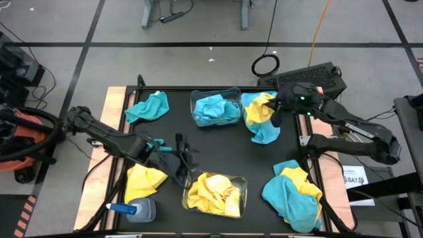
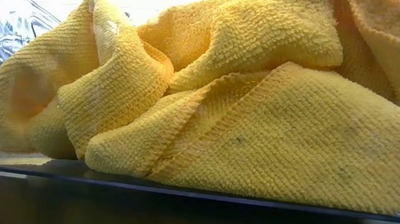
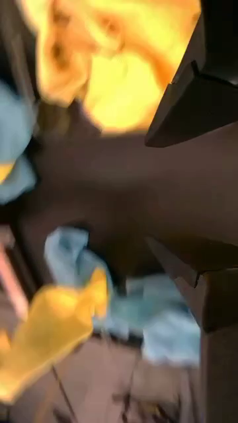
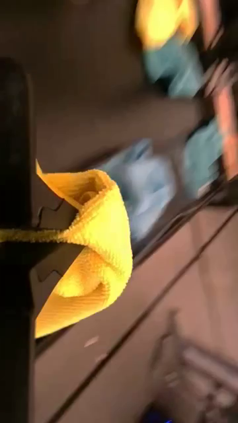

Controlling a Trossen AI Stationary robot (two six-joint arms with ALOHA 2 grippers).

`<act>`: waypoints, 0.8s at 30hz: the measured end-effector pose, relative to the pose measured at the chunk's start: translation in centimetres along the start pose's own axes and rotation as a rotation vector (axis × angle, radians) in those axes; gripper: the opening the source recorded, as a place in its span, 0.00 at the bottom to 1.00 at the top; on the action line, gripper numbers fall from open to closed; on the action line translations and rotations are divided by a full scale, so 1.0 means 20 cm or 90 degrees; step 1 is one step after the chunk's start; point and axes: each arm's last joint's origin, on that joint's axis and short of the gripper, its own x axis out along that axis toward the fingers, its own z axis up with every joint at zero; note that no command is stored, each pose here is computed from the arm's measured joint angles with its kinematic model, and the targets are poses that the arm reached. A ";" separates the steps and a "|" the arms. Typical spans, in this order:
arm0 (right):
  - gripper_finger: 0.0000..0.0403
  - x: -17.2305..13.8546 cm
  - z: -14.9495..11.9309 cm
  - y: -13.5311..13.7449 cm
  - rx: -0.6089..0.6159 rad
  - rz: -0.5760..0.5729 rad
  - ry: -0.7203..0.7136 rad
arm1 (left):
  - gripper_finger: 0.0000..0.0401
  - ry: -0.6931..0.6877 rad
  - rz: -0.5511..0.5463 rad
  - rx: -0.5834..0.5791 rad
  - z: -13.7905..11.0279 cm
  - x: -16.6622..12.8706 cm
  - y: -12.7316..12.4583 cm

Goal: Sort microfiber towel by color & place in baskets
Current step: Put the yellow microfiber towel into the bottom transparent bin

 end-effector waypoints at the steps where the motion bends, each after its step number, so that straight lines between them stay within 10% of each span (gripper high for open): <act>1: 0.00 -0.02 0.03 0.02 -0.005 0.020 -0.024 | 0.58 -0.007 0.014 -0.006 0.00 -0.02 0.02; 24: 0.00 -0.10 0.31 0.54 -0.147 0.480 -0.392 | 0.58 0.014 0.106 -0.044 -0.06 -0.08 0.21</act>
